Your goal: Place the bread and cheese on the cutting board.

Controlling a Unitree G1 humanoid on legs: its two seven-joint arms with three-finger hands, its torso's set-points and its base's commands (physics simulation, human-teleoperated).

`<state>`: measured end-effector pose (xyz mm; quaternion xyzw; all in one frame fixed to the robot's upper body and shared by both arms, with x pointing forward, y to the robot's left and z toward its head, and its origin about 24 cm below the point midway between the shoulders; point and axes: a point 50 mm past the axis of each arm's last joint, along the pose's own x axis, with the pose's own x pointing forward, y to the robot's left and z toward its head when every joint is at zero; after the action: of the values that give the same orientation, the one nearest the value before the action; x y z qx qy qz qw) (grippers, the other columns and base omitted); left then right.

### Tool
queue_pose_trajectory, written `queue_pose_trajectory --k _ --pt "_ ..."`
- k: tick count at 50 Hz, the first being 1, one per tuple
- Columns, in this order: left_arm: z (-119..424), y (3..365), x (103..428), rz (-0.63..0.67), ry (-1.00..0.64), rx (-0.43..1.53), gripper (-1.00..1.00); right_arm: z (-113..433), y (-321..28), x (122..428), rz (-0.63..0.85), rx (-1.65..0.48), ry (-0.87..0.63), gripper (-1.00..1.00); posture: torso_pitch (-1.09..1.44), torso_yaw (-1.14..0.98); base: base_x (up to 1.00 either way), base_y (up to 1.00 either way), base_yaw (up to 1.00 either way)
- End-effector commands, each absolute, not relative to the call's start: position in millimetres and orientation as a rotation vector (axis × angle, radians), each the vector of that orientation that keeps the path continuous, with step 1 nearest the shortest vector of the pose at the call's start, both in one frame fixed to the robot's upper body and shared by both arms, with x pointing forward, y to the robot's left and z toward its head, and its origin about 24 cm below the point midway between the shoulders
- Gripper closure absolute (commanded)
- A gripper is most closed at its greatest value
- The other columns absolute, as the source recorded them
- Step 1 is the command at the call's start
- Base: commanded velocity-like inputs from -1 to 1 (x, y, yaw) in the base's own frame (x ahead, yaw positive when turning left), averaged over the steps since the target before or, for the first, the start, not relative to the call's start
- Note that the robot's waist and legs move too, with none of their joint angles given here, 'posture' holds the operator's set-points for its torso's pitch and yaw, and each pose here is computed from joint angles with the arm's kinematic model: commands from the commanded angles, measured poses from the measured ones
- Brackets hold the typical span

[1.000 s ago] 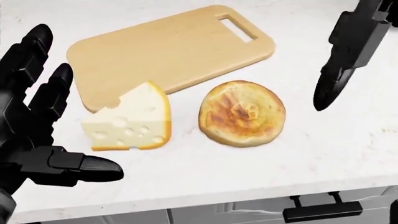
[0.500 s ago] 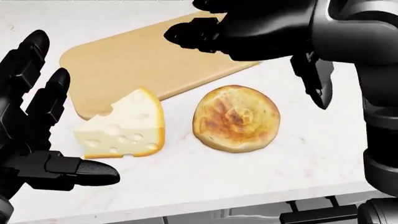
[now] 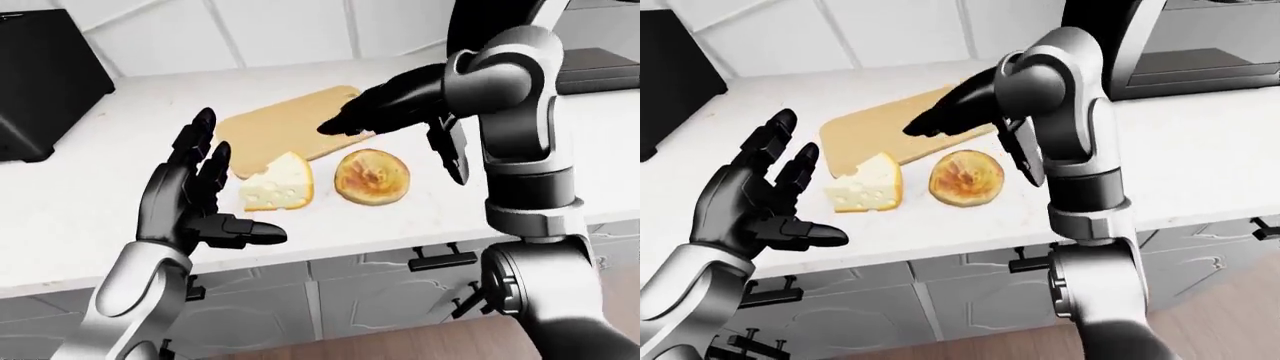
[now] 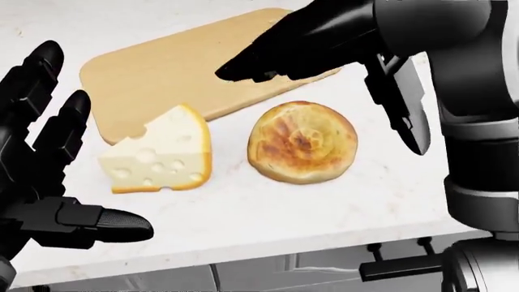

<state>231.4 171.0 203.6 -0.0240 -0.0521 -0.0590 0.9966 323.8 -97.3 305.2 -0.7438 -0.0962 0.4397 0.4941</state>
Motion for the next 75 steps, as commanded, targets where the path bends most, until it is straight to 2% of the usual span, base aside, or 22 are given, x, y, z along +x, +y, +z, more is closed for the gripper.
queue_pose_trajectory --k 1,9,13,16,50,75 --pt "215 172 229 -0.115 -0.181 -0.039 -1.0 323 -96 323 1.006 -1.793 -0.283 -1.0 0.0 0.0 0.0 0.0 0.0" --pt "215 173 229 -0.114 -0.18 -0.04 -1.0 325 -90 328 0.999 -1.779 -0.306 -0.98 0.0 0.0 0.0 0.0 0.0" --pt "215 173 229 -0.113 -0.18 -0.04 -1.0 328 -88 329 0.994 -1.791 -0.318 -0.76 0.0 0.0 0.0 0.0 0.0" --pt "215 173 229 -0.113 -0.18 -0.041 -1.0 330 -86 329 0.993 -1.795 -0.325 -0.71 0.0 0.0 0.0 0.0 0.0" --pt "212 174 229 -0.113 -0.175 -0.043 -1.0 293 -85 317 1.056 -1.814 -0.304 -0.71 0.0 0.0 0.0 0.0 0.0" --pt "211 175 230 -0.11 -0.174 -0.046 -1.0 280 -82 324 1.058 -1.862 -0.323 -0.72 0.0 0.0 0.0 0.0 0.0"
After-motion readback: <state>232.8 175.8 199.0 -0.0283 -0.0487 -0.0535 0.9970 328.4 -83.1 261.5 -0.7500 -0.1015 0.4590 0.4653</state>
